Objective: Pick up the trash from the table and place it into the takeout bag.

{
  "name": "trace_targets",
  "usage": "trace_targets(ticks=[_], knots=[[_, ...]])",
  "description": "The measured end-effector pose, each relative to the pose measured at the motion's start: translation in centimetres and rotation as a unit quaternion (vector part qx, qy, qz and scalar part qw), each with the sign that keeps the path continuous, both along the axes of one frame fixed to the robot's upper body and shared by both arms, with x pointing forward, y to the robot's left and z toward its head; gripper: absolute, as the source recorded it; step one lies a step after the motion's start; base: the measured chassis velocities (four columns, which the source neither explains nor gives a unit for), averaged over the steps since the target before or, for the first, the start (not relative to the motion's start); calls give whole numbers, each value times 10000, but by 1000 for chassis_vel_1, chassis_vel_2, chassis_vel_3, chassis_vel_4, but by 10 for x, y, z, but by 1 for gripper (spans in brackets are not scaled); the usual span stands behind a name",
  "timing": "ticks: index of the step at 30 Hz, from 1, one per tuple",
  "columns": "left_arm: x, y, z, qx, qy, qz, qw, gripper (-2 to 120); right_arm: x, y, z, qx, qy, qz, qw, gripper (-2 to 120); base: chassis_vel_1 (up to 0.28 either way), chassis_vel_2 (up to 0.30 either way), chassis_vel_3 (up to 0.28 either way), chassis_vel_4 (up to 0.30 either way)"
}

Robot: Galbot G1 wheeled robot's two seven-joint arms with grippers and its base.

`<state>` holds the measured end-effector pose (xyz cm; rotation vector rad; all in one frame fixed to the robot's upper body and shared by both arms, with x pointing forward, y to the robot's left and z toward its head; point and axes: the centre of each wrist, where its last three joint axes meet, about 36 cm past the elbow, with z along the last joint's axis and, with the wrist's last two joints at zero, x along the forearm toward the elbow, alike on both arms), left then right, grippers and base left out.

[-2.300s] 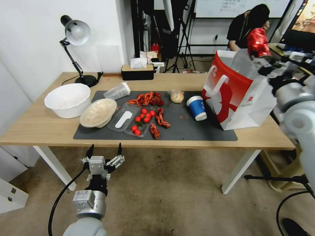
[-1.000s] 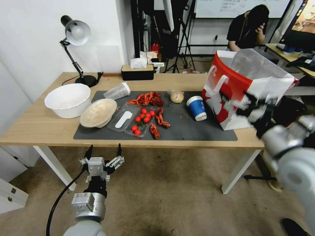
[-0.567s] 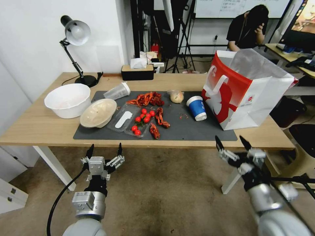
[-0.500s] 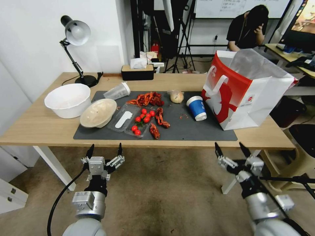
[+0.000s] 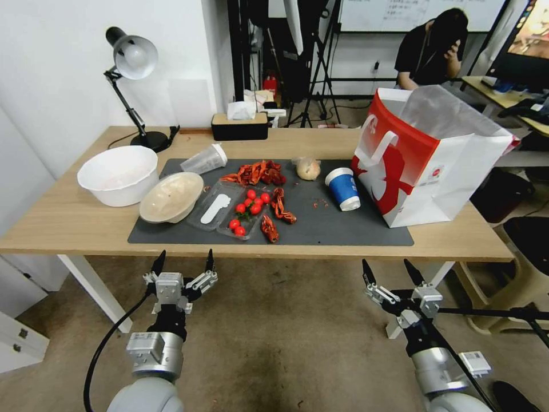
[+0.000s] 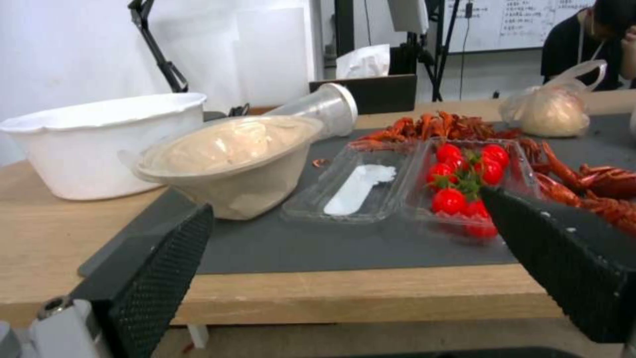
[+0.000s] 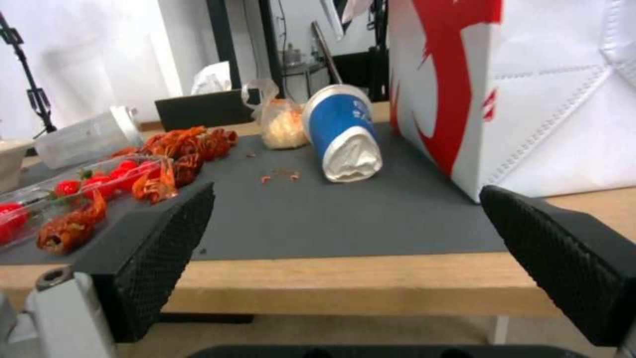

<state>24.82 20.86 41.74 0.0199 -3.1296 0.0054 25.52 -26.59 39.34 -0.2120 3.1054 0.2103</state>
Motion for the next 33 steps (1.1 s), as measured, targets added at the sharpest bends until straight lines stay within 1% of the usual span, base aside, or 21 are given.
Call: trace_targets(ticks=[1, 3, 4, 5, 6, 7, 9, 10, 12, 13, 14, 15, 16, 19, 20, 22, 23, 26, 27, 30, 33], knots=[[0, 0, 0, 0, 0, 0, 10000, 100, 0, 0, 0, 0, 0, 0, 10000, 100, 0, 0, 0, 0], [0, 0, 0, 57, -10, -25, 10000, 100, 19, 3, 5, 117, 105, 170, 9997, 100, 0, 0, 0, 0], [0, 0, 0, 57, -10, -25, 10000, 100, 19, 3, 5, 117, 105, 170, 9997, 100, 0, 0, 0, 0], [-1, 0, 0, 77, -8, -39, 10000, 100, 29, 4, 7, 111, 106, 240, 9996, 100, 0, 0, 0, 0], [-1, -1, 1, 84, -22, -43, 10000, 100, 39, 6, 9, 78, 69, 316, 9994, 100, 0, 0, 0, 0], [-1, -1, 1, 84, -22, -43, 10000, 100, 39, 6, 9, 78, 69, 316, 9994, 100, 0, 0, 0, 0], [-2, -2, 3, 67, -49, -39, 10000, 100, 65, 10, 21, -11, -37, 429, 9991, 100, 0, 0, 0, 0], [-2, -2, 3, 67, -49, -39, 10000, 100, 65, 10, 21, -11, -37, 429, 9991, 100, 0, 0, 0, 0], [-3, -3, 4, 73, -43, -24, 10000, 100, 86, 16, 33, -103, -51, 503, 9987, 100, 0, 0, 0, 0], [-3, -3, 4, 73, -43, -24, 10000, 100, 86, 16, 33, -103, -51, 503, 9987, 100, 0, 0, 0, 0], [-4, -3, 4, 88, -45, -17, 9999, 100, 95, 18, 38, -154, -58, 517, 9985, 100, 0, 0, 0, 0], [-5, -3, 4, 111, -43, -8, 9999, 100, 106, 23, 42, -241, 29, 543, 9982, 100, 0, 0, 0, 0], [-5, -3, 4, 111, -43, -8, 9999, 100, 106, 23, 42, -241, 29, 543, 9982, 100, 0, 0, 0, 0], [-6, -2, 4, 140, -38, 17, 9999, 100, 136, 32, 50, -470, 225, 397, 9979, 100, 0, 0, 0, 0], [-6, -2, 4, 140, -38, 17, 9999, 100, 136, 32, 50, -470, 225, 397, 9979, 100, 0, 0, 0, 0], [-6, -2, 4, 150, -33, 25, 9999, 100, 153, 35, 54, -606, 349, 267, 9972, 100, 0, 0, 0, 0], [-6, -2, 4, 150, -33, 25, 9999, 100, 153, 35, 54, -606, 349, 267, 9972, 100, 0, 0, 0, 0], [-6, -1, 3, 173, -27, 42, 9998, 100, 190, 37, 62, -803, 592, -39, 9950, 100, 0, 0, 0, 0], [-6, -1, 3, 173, -27, 42, 9998, 100, 190, 37, 62, -803, 592, -39, 9950, 100, 0, 0, 0, 0], [-5, 0, 1, 184, -13, 52, 9998, 100, 211, 35, 64, -924, 822, -131, 9922, 100, 0, 0, 0, 0], [-5, 0, 1, 185, -10, 53, 9998, 100, 212, 35, 64, -931, 856, -143, 9919, 100, 0, 0, 0, 0]])
